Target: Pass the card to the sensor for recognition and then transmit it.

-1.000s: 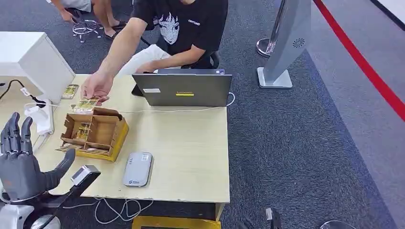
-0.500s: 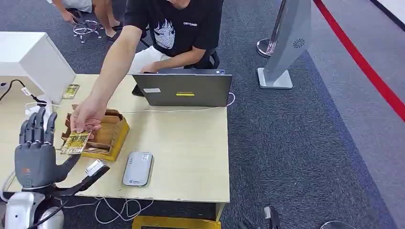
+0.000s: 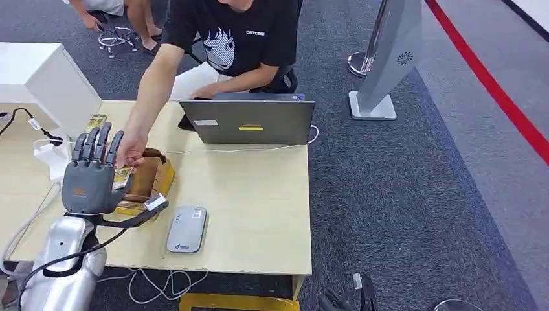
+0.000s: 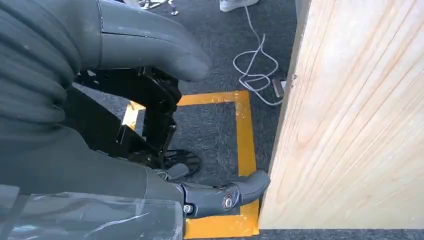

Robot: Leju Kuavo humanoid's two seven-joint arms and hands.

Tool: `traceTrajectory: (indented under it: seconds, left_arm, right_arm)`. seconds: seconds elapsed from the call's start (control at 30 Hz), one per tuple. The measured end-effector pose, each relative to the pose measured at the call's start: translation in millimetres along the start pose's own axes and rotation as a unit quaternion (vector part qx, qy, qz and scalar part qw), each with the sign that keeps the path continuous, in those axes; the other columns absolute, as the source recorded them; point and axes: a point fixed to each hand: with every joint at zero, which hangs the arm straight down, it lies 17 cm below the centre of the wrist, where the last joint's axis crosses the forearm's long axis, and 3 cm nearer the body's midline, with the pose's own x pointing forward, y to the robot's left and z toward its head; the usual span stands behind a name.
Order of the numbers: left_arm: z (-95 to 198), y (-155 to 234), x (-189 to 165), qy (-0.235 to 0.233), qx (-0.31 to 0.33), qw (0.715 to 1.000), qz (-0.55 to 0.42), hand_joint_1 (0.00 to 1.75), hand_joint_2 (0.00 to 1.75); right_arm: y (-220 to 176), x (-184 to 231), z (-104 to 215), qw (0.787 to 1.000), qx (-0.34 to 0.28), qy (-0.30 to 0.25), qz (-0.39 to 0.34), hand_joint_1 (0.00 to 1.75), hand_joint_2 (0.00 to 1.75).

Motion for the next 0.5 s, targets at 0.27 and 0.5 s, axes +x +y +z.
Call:
traceTrajectory:
  seconds: [0.27,0.5]
  left_arm:
    - [-2.7,-2.3,-1.5,0.003,0.001,1.000,0.001,0.00,1.75]
    - [-2.5,-4.1,-1.6,0.004,-0.001,1.000,0.002,1.75,1.75]
  right_arm:
    - [-0.1,-0.3,0.2,1.000,0.000,0.000,0.000,0.00,1.75]
    - [0.1,-0.4,0.2,1.000,0.000,0.000,0.000,0.00,1.75]
